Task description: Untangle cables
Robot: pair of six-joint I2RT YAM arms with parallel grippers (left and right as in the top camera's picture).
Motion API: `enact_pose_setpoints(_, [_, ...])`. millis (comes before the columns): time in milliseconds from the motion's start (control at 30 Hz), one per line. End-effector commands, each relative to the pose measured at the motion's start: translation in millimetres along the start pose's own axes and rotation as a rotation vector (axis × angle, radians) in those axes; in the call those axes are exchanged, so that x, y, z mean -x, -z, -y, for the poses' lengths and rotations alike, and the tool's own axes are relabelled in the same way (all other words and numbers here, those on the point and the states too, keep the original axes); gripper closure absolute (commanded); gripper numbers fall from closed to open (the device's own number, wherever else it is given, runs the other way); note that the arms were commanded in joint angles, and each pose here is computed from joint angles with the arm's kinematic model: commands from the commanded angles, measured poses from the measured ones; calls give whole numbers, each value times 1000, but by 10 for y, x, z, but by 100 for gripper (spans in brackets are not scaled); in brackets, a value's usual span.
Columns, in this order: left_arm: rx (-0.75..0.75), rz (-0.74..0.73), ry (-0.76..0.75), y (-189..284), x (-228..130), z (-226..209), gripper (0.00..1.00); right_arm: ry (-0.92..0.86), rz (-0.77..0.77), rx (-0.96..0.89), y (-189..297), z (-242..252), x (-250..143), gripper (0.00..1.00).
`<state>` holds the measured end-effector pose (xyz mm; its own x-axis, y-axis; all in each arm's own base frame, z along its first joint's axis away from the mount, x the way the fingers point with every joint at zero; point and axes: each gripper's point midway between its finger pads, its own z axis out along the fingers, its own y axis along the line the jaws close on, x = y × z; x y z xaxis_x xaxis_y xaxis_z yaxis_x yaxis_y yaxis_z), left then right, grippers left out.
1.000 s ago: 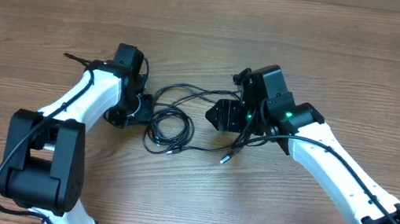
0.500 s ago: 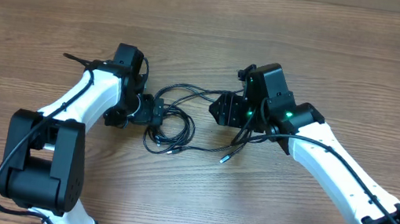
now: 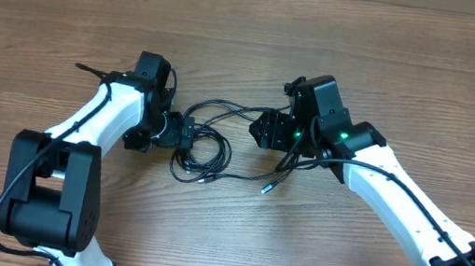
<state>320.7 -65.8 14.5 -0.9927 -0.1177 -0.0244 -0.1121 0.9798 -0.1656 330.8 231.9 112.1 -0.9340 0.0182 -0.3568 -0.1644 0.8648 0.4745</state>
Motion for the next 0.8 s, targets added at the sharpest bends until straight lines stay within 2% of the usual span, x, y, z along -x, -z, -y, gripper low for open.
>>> enact_pose_setpoints(0, [-1, -3, 10, -15, -12, 11, 0, -3, 24, -4, 43, -7, 72, 30])
enact_pose_setpoints(200, [-1, -3, 10, -15, -12, 11, 0, -2, 43, -31, 45, 38, 107, 26])
enact_pose_setpoints(767, [-1, -3, 10, -15, -12, 12, 0, -2, 42, -31, 45, 38, 104, 25])
